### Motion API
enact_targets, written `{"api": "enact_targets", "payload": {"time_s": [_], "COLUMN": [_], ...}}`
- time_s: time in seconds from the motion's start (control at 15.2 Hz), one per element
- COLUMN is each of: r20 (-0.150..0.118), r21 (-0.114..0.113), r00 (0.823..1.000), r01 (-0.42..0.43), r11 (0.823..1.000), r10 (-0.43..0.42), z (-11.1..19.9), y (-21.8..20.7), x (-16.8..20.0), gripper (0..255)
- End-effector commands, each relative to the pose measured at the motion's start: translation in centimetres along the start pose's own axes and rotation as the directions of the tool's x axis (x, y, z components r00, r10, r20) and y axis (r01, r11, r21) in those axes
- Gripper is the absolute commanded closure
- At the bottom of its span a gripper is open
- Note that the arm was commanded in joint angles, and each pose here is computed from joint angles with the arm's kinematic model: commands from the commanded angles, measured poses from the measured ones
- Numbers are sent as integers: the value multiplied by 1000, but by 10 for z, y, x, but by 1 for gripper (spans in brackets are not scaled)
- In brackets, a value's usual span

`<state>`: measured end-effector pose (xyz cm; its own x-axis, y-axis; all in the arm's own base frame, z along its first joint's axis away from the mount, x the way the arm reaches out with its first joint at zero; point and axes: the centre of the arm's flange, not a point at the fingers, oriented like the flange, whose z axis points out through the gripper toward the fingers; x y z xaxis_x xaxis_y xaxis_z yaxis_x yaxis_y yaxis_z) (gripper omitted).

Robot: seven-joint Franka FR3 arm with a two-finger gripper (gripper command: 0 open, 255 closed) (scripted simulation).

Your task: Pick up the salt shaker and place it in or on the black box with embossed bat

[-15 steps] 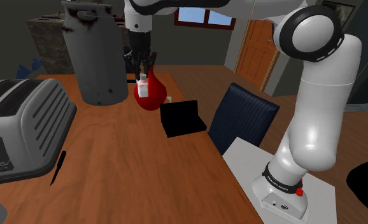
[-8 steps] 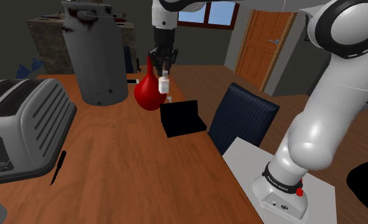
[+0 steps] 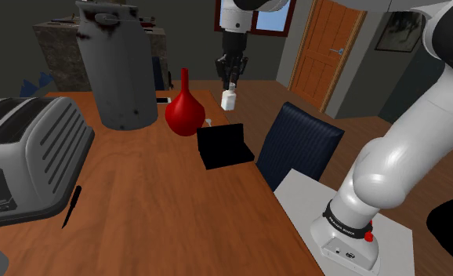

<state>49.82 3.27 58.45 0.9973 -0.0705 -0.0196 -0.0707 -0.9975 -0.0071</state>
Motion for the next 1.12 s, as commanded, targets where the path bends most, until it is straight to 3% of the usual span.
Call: {"api": "enact_targets", "payload": {"time_s": [0.0,1.06], "r20": [1,1], "r21": [0,0], "r00": [1000,1000], "r01": [1,1], "r11": [1000,1000], "r10": [-1,-1], "z": [7,91], "y": [6,6], "x": [-5,-4], "gripper": [255,255]}}
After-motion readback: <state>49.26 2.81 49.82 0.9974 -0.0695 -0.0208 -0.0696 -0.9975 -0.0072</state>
